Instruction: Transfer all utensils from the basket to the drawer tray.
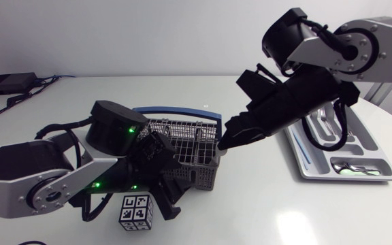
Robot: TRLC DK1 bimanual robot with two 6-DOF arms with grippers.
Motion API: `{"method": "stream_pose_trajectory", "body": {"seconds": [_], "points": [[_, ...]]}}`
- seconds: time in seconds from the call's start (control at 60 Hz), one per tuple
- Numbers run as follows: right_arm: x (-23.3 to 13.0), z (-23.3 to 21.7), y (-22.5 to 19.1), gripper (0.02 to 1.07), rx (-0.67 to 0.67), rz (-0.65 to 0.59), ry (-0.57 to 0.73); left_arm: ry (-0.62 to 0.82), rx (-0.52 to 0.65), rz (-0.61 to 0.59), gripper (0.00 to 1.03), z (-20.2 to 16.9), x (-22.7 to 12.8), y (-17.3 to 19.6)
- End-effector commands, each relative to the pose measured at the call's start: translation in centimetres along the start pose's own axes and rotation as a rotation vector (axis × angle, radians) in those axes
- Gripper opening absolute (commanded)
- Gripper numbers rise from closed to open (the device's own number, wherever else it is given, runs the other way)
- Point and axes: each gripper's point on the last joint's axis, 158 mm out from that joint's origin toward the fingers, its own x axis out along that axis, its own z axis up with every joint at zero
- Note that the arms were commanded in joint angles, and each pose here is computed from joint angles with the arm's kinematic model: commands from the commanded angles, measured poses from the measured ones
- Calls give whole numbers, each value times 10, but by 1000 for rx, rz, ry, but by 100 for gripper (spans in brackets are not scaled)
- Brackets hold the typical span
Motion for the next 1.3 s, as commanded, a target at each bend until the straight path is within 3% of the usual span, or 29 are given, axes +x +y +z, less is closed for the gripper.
{"method": "stream_pose_trajectory", "body": {"seconds": [0.0, 0.317, 0.65, 0.85, 1.067, 1.283], "points": [[-21, 11, 9, 8, -8, 11, -42, 19, -17, -14, 67, -12, -1, -6], [-48, 17, 11, 8, 109, 126, -65, 16, -10, -24, 67, -11, 0, -10], [-68, 15, 7, 8, 169, 146, -86, 21, -6, -24, 67, -13, 0, -11], [-89, -8, -33, 8, 184, -24, -56, 26, -8, -19, 67, -13, -2, -8], [-120, -55, -124, 8, 236, -343, 2, -7, -12, 2, 67, 0, -8, 1], [-127, -87, -182, 8, 276, -432, 0, -78, -36, 68, 66, 27, -10, 22]]}}
